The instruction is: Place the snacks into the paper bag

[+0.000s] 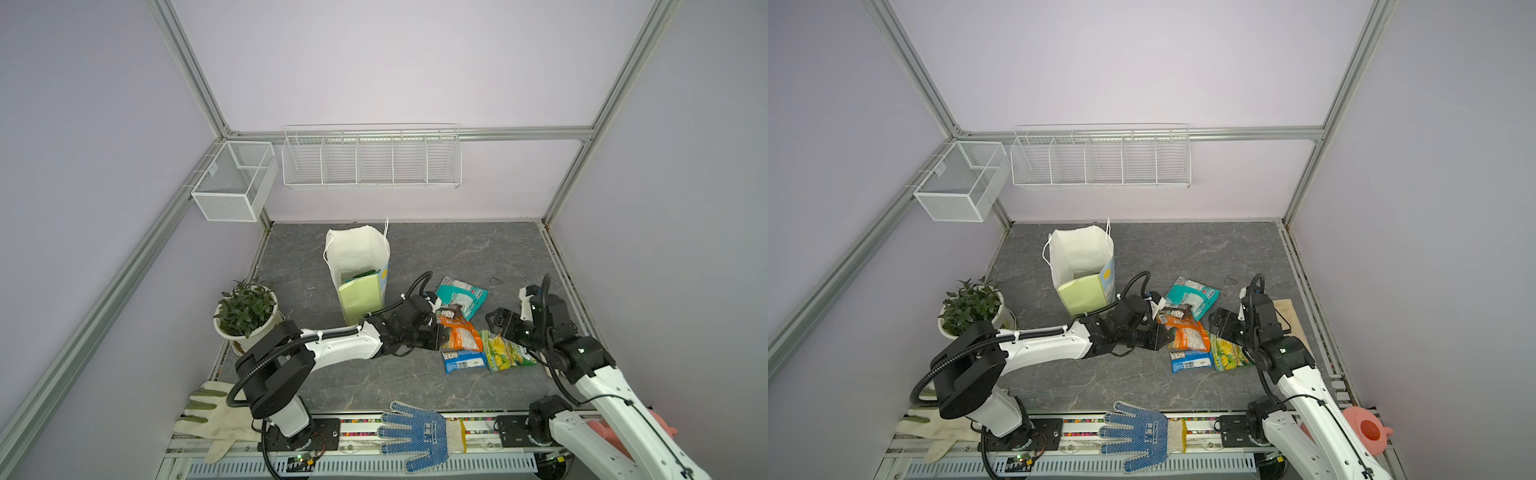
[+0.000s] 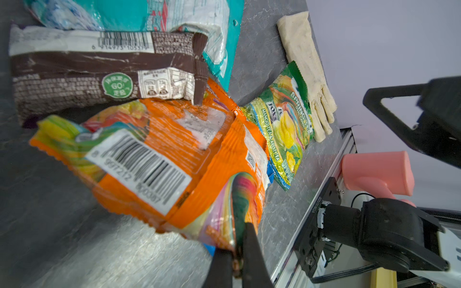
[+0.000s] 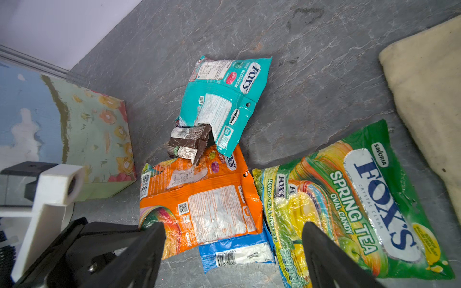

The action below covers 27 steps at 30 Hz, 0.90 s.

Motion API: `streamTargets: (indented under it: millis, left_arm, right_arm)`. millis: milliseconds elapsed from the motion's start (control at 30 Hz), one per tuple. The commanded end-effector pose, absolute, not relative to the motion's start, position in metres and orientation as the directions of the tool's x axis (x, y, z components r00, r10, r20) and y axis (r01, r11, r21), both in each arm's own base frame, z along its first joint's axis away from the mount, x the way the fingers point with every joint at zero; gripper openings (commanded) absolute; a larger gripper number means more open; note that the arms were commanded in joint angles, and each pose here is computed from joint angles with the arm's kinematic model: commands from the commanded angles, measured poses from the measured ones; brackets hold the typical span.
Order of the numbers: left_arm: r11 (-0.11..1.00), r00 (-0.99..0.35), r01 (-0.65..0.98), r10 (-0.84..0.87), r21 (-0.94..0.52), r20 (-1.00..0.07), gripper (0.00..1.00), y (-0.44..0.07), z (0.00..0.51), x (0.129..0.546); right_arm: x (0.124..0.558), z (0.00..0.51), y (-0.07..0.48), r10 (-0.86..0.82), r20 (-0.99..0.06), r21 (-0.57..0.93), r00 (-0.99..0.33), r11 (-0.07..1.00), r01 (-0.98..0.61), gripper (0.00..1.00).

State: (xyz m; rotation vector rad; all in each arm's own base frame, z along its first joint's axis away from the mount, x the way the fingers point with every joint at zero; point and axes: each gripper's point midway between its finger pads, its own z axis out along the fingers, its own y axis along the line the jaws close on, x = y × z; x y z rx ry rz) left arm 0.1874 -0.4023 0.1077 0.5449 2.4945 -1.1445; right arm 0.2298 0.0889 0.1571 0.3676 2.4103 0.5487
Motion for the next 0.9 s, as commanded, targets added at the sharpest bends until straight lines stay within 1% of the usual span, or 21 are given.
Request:
streamTargets:
  millis: [0, 867]
  left_arm:
    - [0.561, -0.829, 0.527, 0.177, -0.638, -0.530, 0.00, -0.412, 0.141, 0.194]
    - [0.540, -0.797, 0.568, 0.171, -0.622, -0.579, 0.00, -0.409, 0.172, 0.189]
  right_arm:
    - [0.228, 0.156, 0.085, 0.390, -0.523, 0.458, -0.758, 0.878, 0.137, 0.88]
    - [0.228, 0.150, 0.085, 0.387, -0.515, 0.454, -0.765, 0.880, 0.140, 0.89]
